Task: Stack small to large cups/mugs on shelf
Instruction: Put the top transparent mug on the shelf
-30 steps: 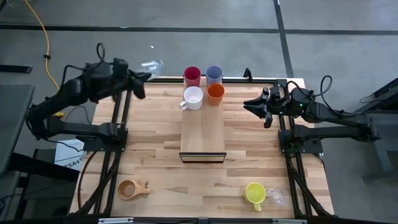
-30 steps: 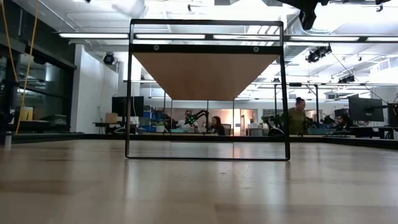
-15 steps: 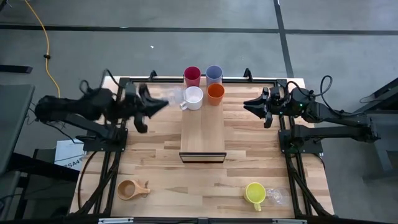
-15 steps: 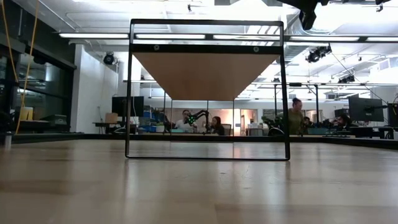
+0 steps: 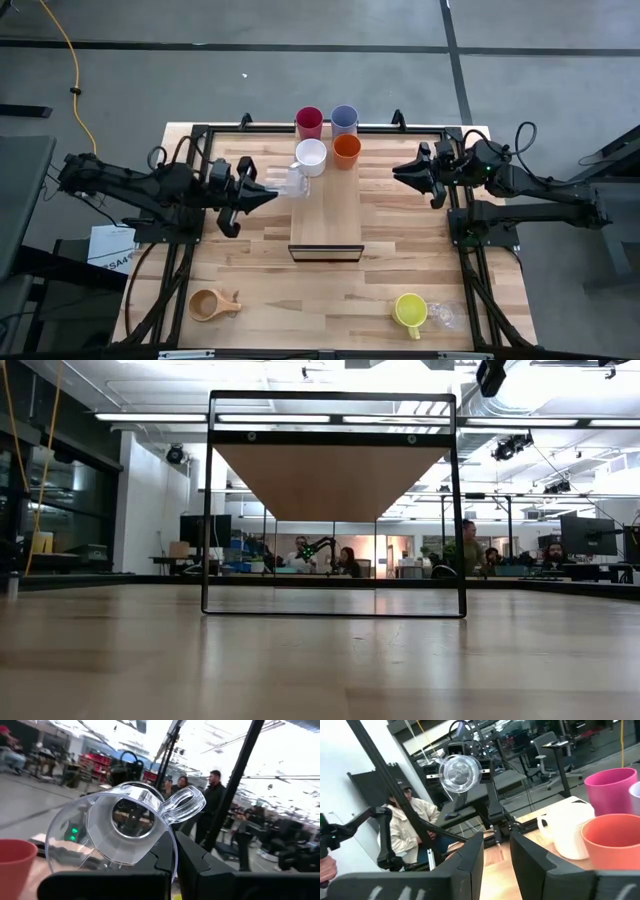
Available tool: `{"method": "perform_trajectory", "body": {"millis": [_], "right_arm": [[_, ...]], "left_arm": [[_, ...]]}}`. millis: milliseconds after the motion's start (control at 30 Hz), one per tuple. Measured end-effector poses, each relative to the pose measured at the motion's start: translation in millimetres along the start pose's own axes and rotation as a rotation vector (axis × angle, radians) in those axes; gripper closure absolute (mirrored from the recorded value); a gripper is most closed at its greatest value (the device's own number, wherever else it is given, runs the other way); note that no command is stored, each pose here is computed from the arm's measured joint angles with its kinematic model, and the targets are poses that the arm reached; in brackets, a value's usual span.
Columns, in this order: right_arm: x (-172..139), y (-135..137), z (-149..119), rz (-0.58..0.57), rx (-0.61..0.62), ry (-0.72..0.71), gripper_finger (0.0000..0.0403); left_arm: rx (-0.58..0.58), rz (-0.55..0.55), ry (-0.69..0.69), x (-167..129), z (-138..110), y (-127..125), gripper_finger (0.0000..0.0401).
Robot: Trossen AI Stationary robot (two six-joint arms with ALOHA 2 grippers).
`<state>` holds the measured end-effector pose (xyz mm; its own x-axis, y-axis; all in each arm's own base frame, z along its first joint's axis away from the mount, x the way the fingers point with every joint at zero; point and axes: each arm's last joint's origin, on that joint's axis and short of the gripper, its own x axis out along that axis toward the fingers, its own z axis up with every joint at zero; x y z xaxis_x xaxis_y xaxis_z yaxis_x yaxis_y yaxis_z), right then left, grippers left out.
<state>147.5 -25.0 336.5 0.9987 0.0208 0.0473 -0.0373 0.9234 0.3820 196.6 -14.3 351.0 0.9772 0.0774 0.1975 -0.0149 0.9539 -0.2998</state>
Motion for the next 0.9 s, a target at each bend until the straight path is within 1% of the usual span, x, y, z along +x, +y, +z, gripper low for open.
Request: {"method": "perform_trajectory", "body": {"millis": [100,400,633,733,833,900], "right_arm": [[0.0,0.2,0.3,0.004,-0.001,-0.002,0.0315],[0.0,0.2,0.3,0.004,-0.002,-0.002,0.0315],[0.0,0.4,0.2,0.009,-0.007,0.001,0.0315],[0.0,1.5,-0.3,0.045,-0.055,0.014,0.0317],[0.5,4.6,-1.8,0.076,-0.115,0.025,0.0336],[0.9,7.0,-2.8,0.093,-0.145,0.03,0.0365]], "left_arm": [[0.017,-0.001,-0.012,-1.9,2.0,-0.1,0.0401],[0.012,-0.005,-0.029,-8.2,7.7,-0.7,0.0401],[0.009,0.008,-0.006,-9.5,6.0,0.2,0.0401],[0.01,0.015,0.0,-9.5,5.3,0.6,0.0401],[0.012,0.024,0.005,-9.4,4.6,1.0,0.0401],[0.011,0.024,0.005,-9.5,4.7,1.0,0.0401]]}}
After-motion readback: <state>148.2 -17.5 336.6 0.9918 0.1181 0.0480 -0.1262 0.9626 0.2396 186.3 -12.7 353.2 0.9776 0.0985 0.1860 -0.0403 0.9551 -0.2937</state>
